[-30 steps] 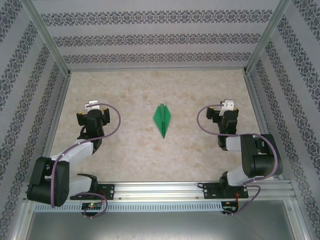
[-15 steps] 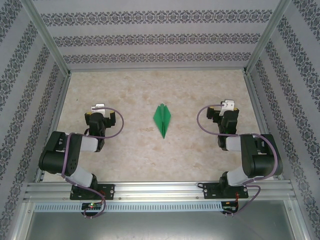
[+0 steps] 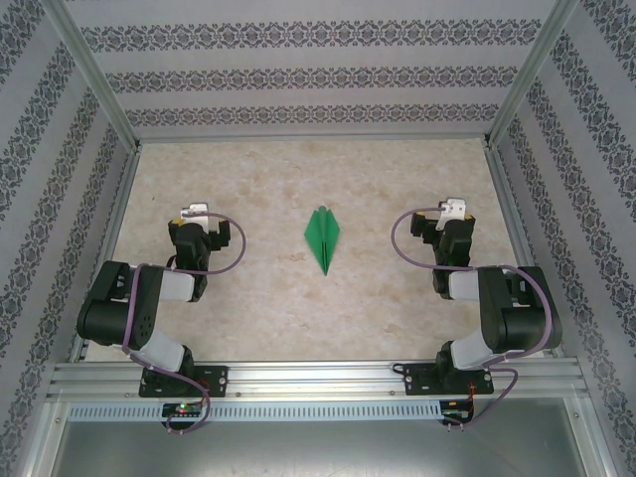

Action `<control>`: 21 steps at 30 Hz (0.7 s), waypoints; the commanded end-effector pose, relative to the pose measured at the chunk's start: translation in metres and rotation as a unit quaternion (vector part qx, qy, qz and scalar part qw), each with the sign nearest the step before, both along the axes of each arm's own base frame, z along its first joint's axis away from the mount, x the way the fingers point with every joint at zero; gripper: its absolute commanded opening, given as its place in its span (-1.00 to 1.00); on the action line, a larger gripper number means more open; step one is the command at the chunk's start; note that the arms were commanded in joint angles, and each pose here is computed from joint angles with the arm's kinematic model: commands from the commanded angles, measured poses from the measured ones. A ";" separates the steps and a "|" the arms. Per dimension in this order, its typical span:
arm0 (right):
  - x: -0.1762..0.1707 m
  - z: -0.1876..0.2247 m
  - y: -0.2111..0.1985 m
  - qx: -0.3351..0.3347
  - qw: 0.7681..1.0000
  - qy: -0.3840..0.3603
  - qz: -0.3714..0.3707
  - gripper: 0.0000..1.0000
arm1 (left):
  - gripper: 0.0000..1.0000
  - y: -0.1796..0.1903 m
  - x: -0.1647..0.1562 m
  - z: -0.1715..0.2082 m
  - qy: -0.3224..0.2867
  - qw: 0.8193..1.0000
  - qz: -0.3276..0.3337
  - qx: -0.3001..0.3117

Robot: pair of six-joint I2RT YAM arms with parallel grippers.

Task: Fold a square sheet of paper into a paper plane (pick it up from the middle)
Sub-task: Reset both arms

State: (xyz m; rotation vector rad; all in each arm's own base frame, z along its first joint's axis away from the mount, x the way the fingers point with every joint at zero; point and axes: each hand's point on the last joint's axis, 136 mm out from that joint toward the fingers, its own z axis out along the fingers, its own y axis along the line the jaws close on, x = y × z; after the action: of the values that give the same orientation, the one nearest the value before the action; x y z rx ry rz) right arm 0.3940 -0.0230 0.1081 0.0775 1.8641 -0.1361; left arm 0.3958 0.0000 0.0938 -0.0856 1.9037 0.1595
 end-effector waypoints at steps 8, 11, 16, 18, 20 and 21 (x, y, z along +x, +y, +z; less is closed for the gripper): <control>0.006 0.018 -0.002 0.010 0.999 -0.031 -0.009 0.96 | 1.00 0.002 0.004 0.012 -0.026 1.000 -0.002 0.001; 0.006 0.018 -0.002 0.010 0.999 -0.031 -0.009 0.96 | 1.00 0.002 0.005 0.013 -0.027 1.000 -0.002 0.001; 0.006 0.019 -0.002 0.010 0.999 -0.032 -0.010 0.96 | 1.00 0.002 0.004 0.012 -0.026 1.000 -0.003 0.001; 0.006 0.019 -0.002 0.010 0.999 -0.032 -0.009 0.96 | 1.00 -0.001 0.005 0.012 -0.025 1.000 -0.011 0.001; 0.006 0.019 -0.002 0.010 0.999 -0.032 -0.009 0.96 | 1.00 -0.018 0.008 0.011 -0.017 0.998 -0.064 0.003; 0.006 0.019 -0.002 0.010 0.999 -0.032 -0.009 0.97 | 1.00 -0.023 0.009 0.009 -0.011 0.996 -0.086 -0.001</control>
State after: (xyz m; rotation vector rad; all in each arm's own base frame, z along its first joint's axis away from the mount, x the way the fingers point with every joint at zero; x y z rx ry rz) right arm 0.3940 -0.0230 0.1081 0.0779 1.8641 -0.1358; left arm 0.3969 -0.0087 0.0932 -0.0333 1.9084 0.1211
